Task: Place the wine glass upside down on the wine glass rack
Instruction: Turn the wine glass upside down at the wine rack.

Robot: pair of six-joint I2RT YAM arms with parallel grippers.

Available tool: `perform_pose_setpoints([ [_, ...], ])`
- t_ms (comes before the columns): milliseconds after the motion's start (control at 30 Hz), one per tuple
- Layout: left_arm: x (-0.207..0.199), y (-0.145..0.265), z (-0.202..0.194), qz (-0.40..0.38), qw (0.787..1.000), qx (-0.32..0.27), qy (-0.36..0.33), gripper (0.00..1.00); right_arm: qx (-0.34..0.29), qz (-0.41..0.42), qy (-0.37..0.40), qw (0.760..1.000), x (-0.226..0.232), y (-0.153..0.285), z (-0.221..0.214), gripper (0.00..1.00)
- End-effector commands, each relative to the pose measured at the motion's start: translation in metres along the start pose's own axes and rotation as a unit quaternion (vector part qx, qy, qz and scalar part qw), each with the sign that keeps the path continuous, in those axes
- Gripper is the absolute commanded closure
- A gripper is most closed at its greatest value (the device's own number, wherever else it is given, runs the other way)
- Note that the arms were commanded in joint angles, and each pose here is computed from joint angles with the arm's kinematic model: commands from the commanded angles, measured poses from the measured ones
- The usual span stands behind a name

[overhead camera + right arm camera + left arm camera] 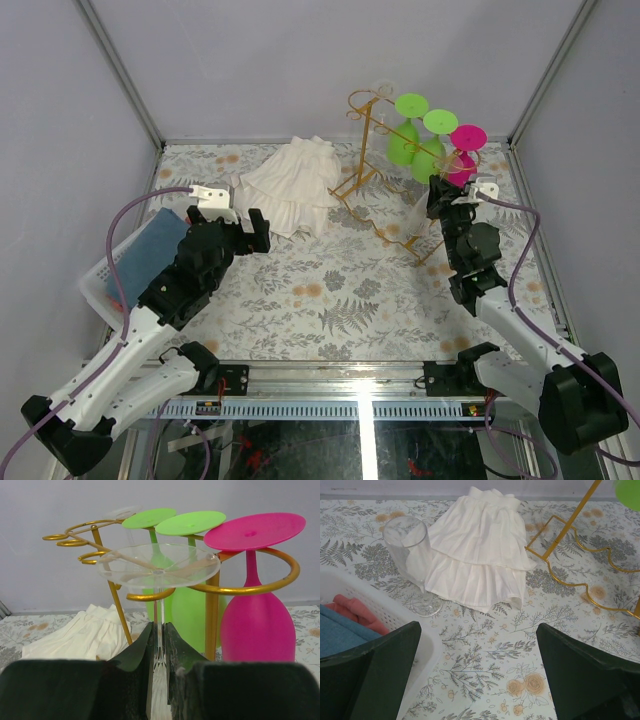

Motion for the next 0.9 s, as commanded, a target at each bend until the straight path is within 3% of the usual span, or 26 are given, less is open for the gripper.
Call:
perform_pose_setpoints([
  [0,-0.005,-0.001,0.012,-0.01,1.0,-0.023,0.009,0.0,-0.043,-0.037,-0.009,0.998,-0.013,0.006,0.021,0.97],
  [400,-0.006,-0.003,0.011,-0.011,1.0,-0.02,0.01,0.0,-0.04,-0.041,0.002,0.998,-0.016,0.015,0.015,0.95],
  [633,-0.006,-0.003,0.012,-0.012,1.0,-0.019,0.009,0.0,-0.027,-0.049,0.006,0.998,-0.019,0.015,0.009,0.72],
  [867,-0.006,-0.002,0.011,-0.012,1.0,-0.018,0.011,0.0,-0.018,-0.056,0.008,0.998,-0.021,0.019,0.004,0.62],
])
Point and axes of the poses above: each gripper's point midway between its finger pads, its own y axis back along the fingers, its own x axis along the line the jaws close on, z = x × y, the point moved 4 cm from there along y, back along the fingers, and after that the axes turned 11 degrees about y, right-handed, at the moved point
